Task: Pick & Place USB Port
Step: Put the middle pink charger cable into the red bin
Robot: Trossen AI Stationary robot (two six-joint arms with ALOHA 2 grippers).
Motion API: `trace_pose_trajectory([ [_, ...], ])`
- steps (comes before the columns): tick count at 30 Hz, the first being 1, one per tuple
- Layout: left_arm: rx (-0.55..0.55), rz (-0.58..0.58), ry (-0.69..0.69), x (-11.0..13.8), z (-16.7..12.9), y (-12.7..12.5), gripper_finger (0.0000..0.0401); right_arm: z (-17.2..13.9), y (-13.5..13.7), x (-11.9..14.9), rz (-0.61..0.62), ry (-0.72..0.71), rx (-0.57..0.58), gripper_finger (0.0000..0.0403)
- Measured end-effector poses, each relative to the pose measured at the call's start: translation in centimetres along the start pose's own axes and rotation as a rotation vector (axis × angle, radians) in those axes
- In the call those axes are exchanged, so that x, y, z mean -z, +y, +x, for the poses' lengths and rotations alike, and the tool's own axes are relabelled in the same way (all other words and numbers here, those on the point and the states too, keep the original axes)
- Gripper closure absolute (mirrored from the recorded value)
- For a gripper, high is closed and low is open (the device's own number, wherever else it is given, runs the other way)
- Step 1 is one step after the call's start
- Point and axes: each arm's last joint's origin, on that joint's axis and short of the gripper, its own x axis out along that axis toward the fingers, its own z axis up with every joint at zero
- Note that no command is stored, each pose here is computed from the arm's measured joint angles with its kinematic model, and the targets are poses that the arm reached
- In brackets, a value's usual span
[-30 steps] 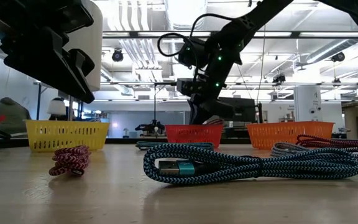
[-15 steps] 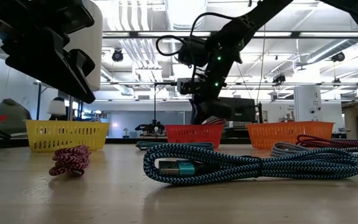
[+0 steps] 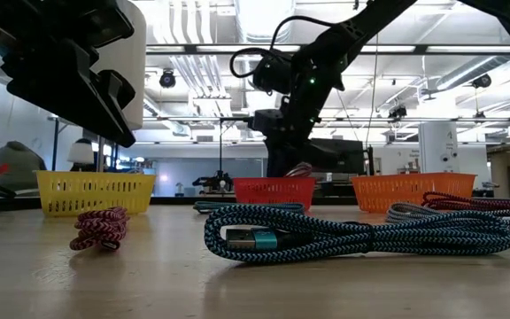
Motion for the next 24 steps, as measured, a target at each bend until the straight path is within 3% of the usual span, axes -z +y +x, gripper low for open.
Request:
trace_pose_trajectory([
  [19, 0.000, 0.000, 0.000, 0.00, 0.00, 0.00, 0.0293, 0.03, -0.24, 0.20, 0.045, 0.017, 0.023, 0.0394],
  [24, -0.001, 0.001, 0.001, 0.01, 0.00, 0.01, 0.0293, 0.03, -0.23, 0.19, 0.107, 0.015, 0.023, 0.0394],
])
